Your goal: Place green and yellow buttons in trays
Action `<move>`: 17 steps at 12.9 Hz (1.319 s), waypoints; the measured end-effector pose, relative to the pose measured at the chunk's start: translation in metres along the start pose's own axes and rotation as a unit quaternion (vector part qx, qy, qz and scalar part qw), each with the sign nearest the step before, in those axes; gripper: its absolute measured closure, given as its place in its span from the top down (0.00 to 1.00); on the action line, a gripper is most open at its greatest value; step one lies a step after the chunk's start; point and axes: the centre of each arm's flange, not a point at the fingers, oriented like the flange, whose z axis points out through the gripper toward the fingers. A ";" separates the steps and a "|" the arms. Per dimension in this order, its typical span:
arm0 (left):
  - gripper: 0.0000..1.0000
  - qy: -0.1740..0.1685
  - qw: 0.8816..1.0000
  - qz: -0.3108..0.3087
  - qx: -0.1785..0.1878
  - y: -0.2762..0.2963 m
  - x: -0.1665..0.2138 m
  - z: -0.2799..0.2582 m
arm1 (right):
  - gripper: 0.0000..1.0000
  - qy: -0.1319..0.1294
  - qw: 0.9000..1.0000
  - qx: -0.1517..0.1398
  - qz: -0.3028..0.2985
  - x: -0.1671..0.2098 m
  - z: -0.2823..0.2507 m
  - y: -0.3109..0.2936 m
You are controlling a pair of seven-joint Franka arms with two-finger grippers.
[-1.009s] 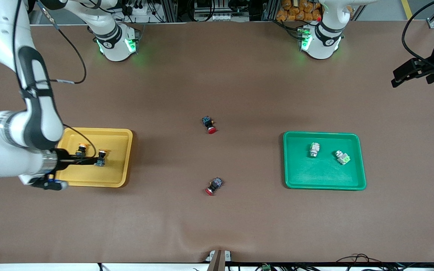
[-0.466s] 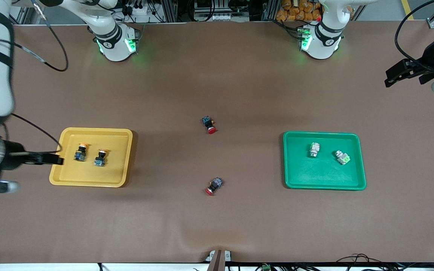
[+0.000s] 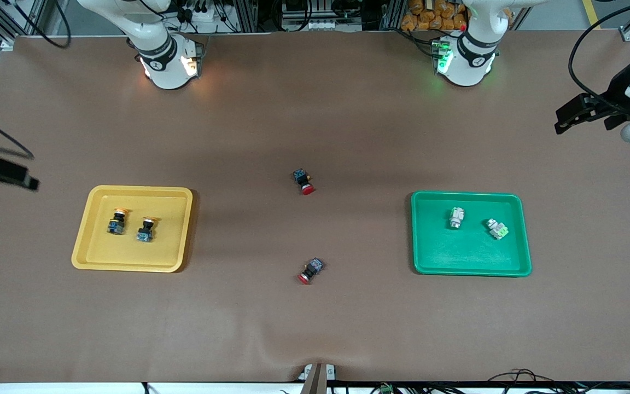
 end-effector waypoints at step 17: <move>1.00 0.006 1.000 0.021 0.001 0.003 0.002 -0.001 | 1.00 0.002 0.999 -0.039 0.001 -0.086 0.016 -0.001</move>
